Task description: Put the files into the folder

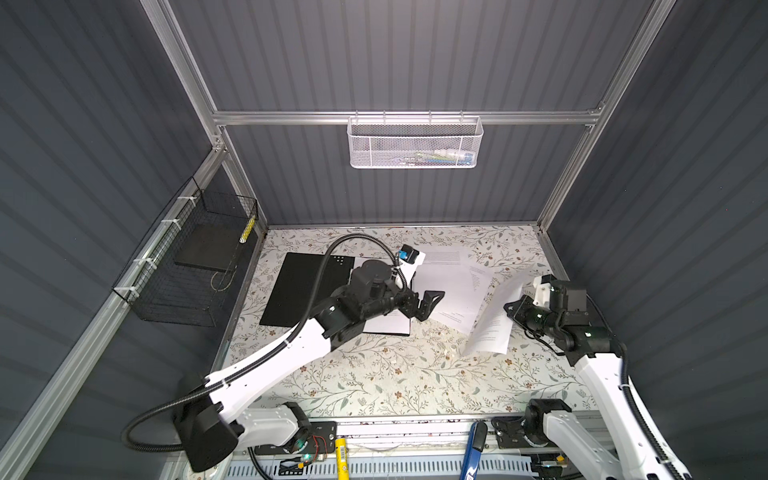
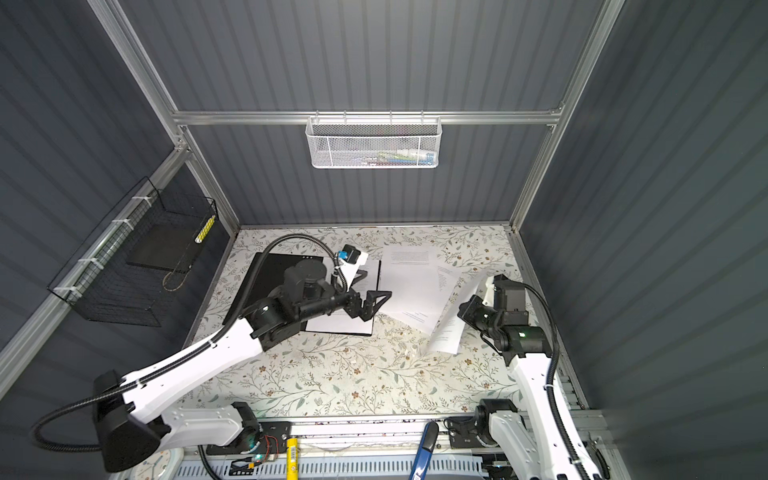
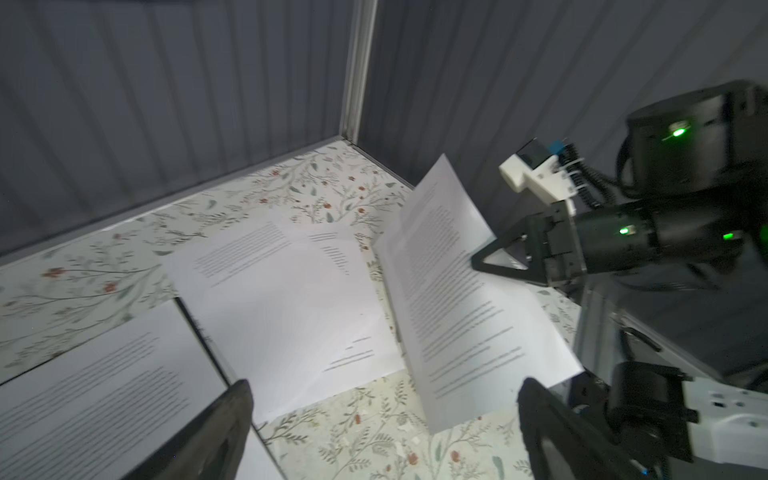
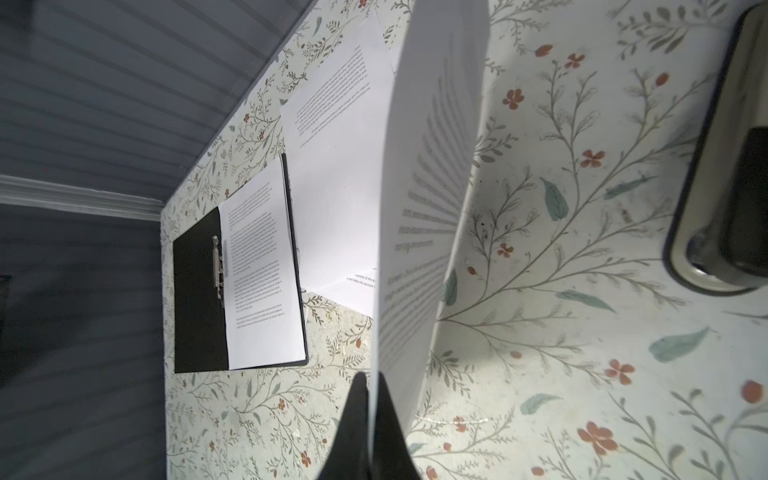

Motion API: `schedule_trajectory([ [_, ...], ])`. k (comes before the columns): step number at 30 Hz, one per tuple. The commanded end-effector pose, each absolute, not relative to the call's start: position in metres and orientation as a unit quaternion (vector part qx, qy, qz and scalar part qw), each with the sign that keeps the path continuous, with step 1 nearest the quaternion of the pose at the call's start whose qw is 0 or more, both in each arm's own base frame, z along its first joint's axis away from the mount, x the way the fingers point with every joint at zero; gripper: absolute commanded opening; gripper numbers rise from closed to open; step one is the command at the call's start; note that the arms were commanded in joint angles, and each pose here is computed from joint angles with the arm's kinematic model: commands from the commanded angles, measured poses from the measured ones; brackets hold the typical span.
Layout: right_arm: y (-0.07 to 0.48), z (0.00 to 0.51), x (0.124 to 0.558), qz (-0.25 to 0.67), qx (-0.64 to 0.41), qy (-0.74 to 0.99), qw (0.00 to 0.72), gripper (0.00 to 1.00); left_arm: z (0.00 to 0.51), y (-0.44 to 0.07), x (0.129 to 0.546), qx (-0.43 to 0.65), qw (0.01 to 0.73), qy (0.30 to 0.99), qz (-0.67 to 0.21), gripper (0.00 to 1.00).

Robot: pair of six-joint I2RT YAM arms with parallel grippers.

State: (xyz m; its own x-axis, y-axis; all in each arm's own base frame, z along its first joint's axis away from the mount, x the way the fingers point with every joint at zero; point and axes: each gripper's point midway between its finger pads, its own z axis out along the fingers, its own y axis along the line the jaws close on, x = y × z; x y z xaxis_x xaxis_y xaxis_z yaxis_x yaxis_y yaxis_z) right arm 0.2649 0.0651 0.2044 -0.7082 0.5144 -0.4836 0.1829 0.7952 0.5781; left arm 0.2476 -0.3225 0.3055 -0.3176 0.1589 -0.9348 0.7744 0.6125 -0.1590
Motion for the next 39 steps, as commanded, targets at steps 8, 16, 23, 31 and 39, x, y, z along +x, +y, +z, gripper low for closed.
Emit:
schedule_trajectory([
  [8, 0.210, 0.265, 0.322, 0.302, 0.009, 0.907, 0.292, 0.00, 0.253, -0.220, 0.243, 0.263, 0.531, 0.794, -0.134, 1.00],
  [16, 0.327, 0.330, 0.368, 0.465, -0.075, 0.840, 0.270, 0.00, 0.232, -0.130, 0.203, 0.139, 0.503, 0.847, -0.104, 1.00],
  [23, 0.337, 0.300, 0.415, 0.499, -0.045, 0.822, 0.269, 0.00, 0.236, -0.099, 0.186, 0.020, 0.492, 0.857, -0.150, 1.00],
  [31, 0.323, 0.168, 0.445, 0.426, 0.023, 0.877, 0.224, 0.00, 0.237, -0.087, 0.187, 0.036, 0.469, 0.878, -0.083, 1.00],
  [39, 0.322, 0.105, 0.444, 0.396, 0.041, 0.897, 0.193, 0.00, 0.250, -0.073, 0.184, -0.012, 0.541, 0.828, -0.145, 1.00],
])
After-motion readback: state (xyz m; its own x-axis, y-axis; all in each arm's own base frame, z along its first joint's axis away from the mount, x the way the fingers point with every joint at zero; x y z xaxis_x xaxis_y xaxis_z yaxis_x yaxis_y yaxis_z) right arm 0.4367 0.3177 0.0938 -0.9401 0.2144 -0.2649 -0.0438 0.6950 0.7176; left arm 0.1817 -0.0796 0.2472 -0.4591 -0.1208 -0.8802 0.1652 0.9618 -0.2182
